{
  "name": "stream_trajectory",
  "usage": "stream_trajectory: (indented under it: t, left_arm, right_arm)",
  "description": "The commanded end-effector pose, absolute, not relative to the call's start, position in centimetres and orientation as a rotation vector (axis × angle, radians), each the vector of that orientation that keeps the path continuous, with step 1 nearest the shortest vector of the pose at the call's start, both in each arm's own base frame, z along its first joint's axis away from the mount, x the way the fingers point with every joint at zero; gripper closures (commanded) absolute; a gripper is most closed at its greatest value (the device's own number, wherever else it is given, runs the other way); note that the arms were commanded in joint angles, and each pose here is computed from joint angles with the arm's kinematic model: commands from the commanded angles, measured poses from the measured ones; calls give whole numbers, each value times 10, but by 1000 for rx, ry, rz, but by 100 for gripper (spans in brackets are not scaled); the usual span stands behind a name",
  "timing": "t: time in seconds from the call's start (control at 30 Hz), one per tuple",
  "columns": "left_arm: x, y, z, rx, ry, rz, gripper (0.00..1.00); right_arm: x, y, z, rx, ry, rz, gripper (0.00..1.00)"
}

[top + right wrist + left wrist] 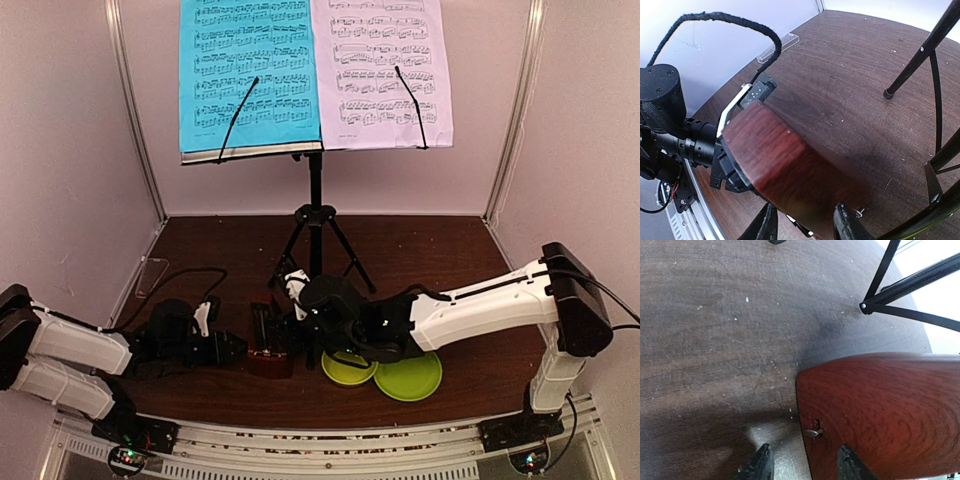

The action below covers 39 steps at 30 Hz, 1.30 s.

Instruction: Set up the instrument practice props

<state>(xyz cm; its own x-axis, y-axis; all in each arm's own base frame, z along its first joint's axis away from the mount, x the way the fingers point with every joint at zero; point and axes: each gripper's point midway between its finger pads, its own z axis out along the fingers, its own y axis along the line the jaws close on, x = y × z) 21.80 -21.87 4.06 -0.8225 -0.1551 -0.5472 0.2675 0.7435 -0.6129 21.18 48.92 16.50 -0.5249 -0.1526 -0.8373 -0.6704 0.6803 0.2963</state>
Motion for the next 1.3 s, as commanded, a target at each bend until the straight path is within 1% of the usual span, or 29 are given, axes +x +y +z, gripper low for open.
stream_trajectory:
  t: [0.0,0.07,0.1,0.17,0.33,0.77,1.27]
  left_arm:
    - [222,-222,46,102,2325,-947,55]
    - [223,-223,46,105,2325,-947,55]
    - [223,-223,47,106,2324,-946,55]
    - [224,-224,47,110,2323,-946,55]
    - [225,-225,47,114,2326,-945,55]
    - [226,-225,48,125,2327,-935,55]
    - [228,-227,50,131,2324,-938,55]
  right_arm:
    - [214,485,185,-599,2012,814,60]
    - [210,488,187,-614,2008,836,55]
    - [208,489,190,-620,2001,846,50]
    - [206,493,193,-627,1993,858,46]
    - [210,504,198,-621,1984,861,45]
    - [222,493,187,-589,2024,753,60]
    - [221,475,179,-590,2036,707,72]
